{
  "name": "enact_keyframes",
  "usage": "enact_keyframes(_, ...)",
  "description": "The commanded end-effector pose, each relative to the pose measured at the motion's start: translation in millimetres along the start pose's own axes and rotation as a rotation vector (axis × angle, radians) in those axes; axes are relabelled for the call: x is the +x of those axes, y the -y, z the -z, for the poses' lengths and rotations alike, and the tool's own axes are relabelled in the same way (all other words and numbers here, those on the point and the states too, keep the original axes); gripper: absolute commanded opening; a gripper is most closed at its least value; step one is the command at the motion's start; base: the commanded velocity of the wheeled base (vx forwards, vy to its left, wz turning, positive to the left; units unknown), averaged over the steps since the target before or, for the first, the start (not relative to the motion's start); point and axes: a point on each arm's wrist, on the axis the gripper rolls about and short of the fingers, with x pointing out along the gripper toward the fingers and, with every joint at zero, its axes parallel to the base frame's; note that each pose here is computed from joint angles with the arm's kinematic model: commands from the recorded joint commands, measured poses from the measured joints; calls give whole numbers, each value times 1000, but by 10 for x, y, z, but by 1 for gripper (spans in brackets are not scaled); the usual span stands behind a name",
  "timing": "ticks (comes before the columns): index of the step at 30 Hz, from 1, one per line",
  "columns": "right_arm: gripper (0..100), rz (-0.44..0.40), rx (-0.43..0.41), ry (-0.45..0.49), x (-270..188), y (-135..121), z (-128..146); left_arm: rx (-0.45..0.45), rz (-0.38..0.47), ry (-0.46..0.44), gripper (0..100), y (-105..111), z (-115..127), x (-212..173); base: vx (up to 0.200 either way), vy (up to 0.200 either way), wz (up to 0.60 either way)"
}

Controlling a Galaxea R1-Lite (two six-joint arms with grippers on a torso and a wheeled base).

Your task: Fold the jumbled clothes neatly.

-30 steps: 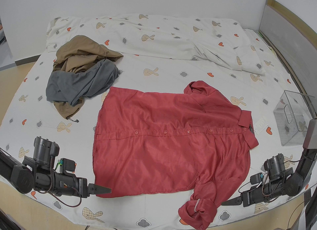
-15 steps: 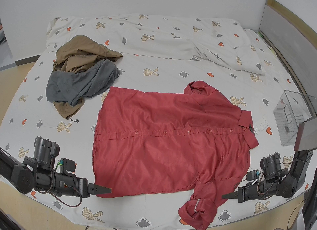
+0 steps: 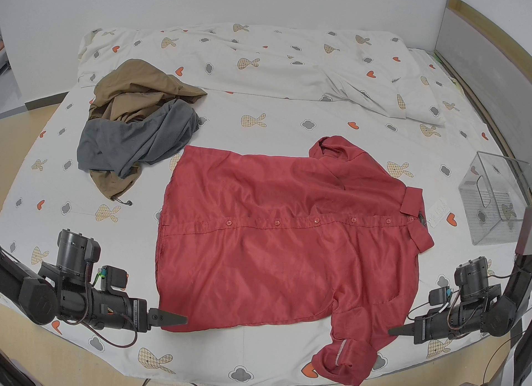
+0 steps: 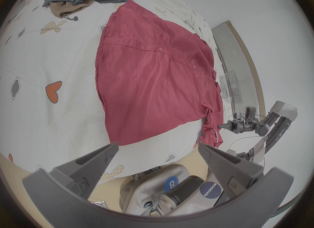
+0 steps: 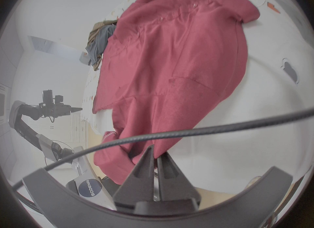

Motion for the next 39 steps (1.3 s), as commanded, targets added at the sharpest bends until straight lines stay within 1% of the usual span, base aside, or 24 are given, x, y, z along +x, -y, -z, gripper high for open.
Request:
enact_keyframes(1,0,11,2,100,-323,-78,8,4,3,-1,100,11,-1,4,0,0,0)
enact_keyframes(7,0,32,28,92,-421,-79,30,4,3,-1,100,11,-1,4,0,0,0)
enact_keyframes(12,0,43,40,111,-463,-62,17,4,3,-1,100,11,-1,4,0,0,0)
enact_keyframes(13,0,57,59,128,-489,-22,6,4,3,-1,100,11,-1,4,0,0,0)
enact_keyframes(16,0,66,74,127,-495,6,16,4,3,-3,100,9,-1,7,0,0,0)
enact_keyframes(20,0,58,73,87,-435,-6,38,0,2,-11,100,1,4,26,0,0,0)
enact_keyframes(22,0,58,73,87,-435,-6,38,0,2,-11,100,1,4,26,0,0,0)
enact_keyframes(23,0,53,67,24,-324,1,67,2,2,-10,100,4,3,28,0,0,0)
enact_keyframes(24,0,53,67,24,-324,1,67,2,2,-10,100,4,3,28,0,0,0)
enact_keyframes(25,0,46,50,-12,-254,-1,80,3,3,-9,100,6,3,25,0,0,0)
enact_keyframes(26,0,41,41,-28,-211,-9,73,2,2,-10,100,5,4,25,0,0,0)
enact_keyframes(27,100,37,35,-37,-186,-17,70,2,2,-10,100,4,3,28,0,0,0)
enact_keyframes(31,100,38,37,-56,-187,-21,117,0,3,-11,100,6,4,25,0,0,0)
enact_keyframes(32,100,40,44,-73,-216,-31,189,0,2,-10,100,5,1,28,0,0,0)
enact_keyframes(34,100,39,48,-87,-237,-40,241,2,2,-10,100,3,0,31,0,0,0)
enact_keyframes(39,100,31,41,-96,-208,-45,230,6,4,-11,100,14,5,30,0,0,0)
